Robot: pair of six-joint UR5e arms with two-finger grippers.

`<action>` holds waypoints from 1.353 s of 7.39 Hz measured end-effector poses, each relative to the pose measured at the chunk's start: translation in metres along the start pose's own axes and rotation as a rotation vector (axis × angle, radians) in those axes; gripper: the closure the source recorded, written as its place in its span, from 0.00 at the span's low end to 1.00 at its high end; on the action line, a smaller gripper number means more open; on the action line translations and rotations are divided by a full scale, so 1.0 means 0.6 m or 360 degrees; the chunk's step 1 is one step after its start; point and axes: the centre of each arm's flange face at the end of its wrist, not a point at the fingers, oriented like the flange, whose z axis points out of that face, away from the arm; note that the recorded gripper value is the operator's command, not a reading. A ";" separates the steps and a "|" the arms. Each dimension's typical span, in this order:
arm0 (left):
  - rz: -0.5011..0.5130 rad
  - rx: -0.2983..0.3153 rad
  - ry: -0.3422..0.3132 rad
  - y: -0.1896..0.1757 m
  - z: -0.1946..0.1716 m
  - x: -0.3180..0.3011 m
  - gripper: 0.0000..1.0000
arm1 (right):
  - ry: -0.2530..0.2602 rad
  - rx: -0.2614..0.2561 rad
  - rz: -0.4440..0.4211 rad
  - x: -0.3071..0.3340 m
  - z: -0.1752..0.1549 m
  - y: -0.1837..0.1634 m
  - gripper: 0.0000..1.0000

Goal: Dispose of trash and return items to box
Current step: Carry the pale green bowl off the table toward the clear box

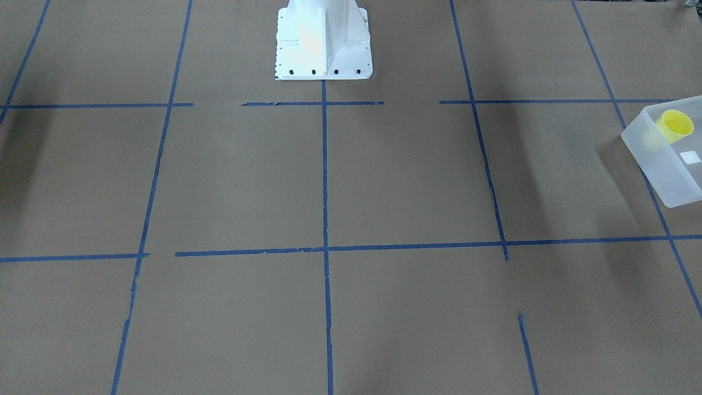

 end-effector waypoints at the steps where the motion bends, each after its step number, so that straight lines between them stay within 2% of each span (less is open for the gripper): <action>1: 0.0004 0.0020 -0.0010 0.069 0.031 -0.012 1.00 | 0.0000 0.0001 -0.0002 0.000 0.000 0.000 0.00; 2: -0.0027 0.0067 -0.0006 0.128 0.058 -0.009 1.00 | -0.0001 0.0000 -0.0004 -0.001 0.001 -0.001 0.00; 3: -0.0063 0.0106 0.0022 0.178 0.079 0.002 0.44 | -0.0001 -0.0001 -0.0007 -0.001 0.002 -0.001 0.00; 4: -0.0076 0.0125 0.0042 0.217 0.093 0.013 0.00 | -0.0002 -0.0001 -0.0009 -0.002 0.003 -0.001 0.00; 6: -0.0058 0.0160 0.0042 0.244 0.098 0.024 0.00 | -0.0002 -0.0001 -0.0011 -0.003 0.003 -0.002 0.00; 7: -0.0048 0.0181 0.0034 0.234 0.091 0.026 0.00 | -0.0002 -0.0001 -0.0012 -0.003 0.003 -0.002 0.00; 10: -0.0153 0.0261 0.0025 0.115 0.017 0.038 0.00 | -0.0003 -0.0002 -0.0007 -0.003 0.003 -0.001 0.00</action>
